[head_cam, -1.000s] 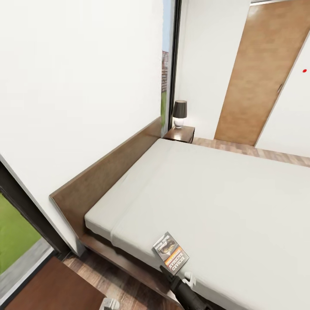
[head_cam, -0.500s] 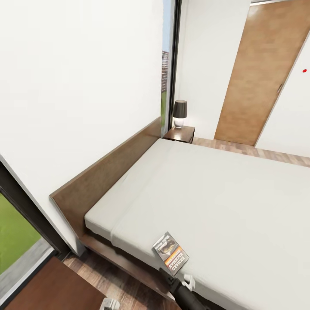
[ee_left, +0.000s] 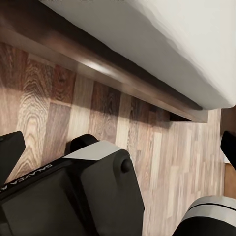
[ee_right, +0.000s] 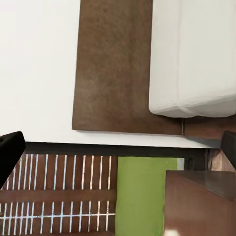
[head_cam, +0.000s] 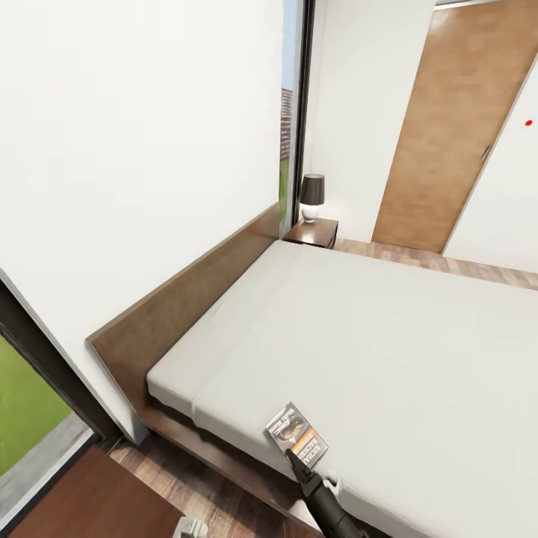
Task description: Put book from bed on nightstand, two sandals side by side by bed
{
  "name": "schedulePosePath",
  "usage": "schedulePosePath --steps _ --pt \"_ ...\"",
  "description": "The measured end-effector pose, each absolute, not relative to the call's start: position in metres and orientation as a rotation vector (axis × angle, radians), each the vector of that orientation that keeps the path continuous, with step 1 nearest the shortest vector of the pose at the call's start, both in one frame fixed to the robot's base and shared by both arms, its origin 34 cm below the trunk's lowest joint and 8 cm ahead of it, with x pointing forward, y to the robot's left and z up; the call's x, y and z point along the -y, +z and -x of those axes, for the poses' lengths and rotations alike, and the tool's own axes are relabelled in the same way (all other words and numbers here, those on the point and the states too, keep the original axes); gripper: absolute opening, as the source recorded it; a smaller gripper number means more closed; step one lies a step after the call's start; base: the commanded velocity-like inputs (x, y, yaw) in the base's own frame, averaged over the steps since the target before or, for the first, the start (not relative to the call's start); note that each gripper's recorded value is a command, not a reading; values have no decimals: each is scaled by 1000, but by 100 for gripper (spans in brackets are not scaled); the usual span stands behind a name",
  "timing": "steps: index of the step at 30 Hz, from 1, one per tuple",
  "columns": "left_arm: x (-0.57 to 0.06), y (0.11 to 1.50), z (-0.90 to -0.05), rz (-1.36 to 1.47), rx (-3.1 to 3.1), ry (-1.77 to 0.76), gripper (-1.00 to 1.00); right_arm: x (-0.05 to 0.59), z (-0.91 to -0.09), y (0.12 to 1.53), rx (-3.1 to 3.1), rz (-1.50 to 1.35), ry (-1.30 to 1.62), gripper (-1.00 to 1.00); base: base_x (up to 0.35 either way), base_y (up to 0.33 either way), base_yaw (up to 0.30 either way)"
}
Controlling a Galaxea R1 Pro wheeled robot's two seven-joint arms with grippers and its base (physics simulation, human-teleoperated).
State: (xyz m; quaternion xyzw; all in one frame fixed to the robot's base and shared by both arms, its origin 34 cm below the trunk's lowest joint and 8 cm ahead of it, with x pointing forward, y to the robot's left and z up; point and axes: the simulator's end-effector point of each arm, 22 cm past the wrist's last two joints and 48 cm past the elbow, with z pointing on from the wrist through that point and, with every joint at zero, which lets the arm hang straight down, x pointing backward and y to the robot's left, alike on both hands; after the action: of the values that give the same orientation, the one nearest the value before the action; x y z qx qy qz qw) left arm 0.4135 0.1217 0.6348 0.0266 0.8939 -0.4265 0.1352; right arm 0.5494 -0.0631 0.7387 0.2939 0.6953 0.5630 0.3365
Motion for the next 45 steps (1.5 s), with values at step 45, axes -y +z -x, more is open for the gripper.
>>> schedulePosePath --steps 45 --pt "-122 635 -413 -77 -2590 -1234 100 89 -566 741 -1701 -912 1415 100 -30 0 0"
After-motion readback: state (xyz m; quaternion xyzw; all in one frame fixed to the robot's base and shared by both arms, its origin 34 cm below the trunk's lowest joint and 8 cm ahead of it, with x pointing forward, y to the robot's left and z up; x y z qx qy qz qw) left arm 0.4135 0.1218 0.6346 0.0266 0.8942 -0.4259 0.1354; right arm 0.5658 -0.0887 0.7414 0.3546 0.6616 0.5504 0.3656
